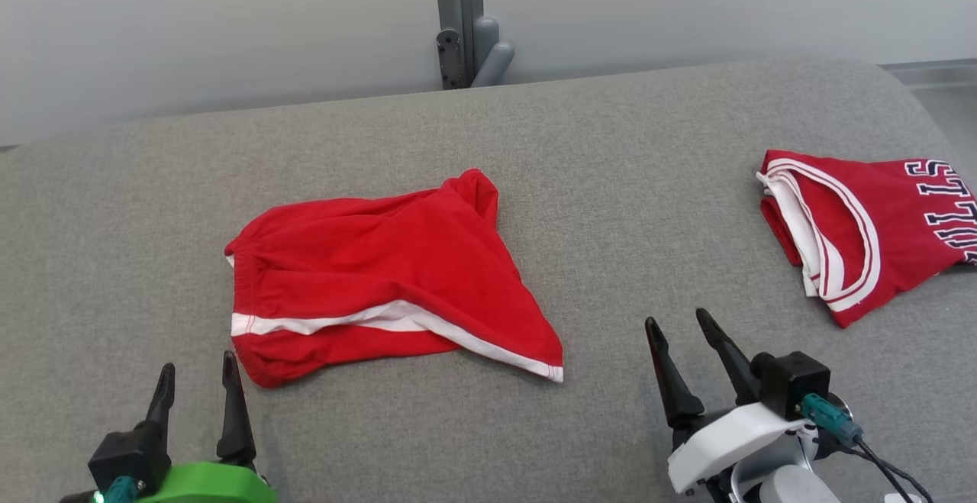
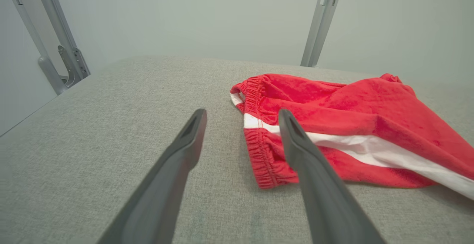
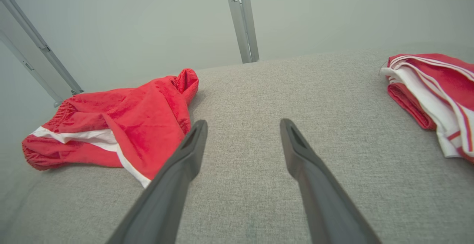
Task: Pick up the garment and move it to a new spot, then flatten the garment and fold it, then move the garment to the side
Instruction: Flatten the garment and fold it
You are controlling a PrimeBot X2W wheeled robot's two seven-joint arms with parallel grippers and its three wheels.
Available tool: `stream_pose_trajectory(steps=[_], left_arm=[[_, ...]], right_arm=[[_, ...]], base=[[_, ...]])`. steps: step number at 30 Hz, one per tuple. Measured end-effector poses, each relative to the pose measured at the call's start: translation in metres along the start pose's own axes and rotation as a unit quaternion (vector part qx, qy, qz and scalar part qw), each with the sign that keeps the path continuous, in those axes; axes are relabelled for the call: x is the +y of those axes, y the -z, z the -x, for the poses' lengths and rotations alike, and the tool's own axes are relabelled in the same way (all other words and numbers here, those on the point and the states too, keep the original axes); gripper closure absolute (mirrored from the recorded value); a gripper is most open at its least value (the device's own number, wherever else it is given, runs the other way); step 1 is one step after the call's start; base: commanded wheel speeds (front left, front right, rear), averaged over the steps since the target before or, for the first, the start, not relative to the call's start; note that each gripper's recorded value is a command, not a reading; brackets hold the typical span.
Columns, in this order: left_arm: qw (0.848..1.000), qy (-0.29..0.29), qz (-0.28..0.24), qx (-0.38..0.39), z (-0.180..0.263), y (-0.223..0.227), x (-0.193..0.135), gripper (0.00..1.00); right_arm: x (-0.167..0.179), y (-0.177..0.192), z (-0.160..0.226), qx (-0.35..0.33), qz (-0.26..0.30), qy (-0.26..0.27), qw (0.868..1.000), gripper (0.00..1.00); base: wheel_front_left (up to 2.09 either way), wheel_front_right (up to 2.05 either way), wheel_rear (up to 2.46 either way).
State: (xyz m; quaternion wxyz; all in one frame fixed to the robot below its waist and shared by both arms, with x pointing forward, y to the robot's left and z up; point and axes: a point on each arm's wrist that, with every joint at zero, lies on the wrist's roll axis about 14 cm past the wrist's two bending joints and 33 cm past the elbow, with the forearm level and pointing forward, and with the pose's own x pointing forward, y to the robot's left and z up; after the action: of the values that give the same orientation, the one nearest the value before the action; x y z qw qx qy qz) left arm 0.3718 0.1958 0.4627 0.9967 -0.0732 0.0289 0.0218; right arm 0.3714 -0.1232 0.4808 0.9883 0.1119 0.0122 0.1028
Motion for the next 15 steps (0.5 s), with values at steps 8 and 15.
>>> stream_pose_trajectory(steps=[8,15], left_arm=[[1.0,0.011,0.007,0.007,0.018,0.006,-0.007,0.0],[1.0,0.022,0.008,0.012,0.015,0.009,-0.015,0.0]], right_arm=[[0.009,0.008,0.008,0.011,0.003,-0.011,1.0,0.0],[0.028,0.028,0.005,0.043,0.004,-0.043,0.998,0.0]], base=[[0.0,0.0,0.0],[0.0,0.0,0.0]])
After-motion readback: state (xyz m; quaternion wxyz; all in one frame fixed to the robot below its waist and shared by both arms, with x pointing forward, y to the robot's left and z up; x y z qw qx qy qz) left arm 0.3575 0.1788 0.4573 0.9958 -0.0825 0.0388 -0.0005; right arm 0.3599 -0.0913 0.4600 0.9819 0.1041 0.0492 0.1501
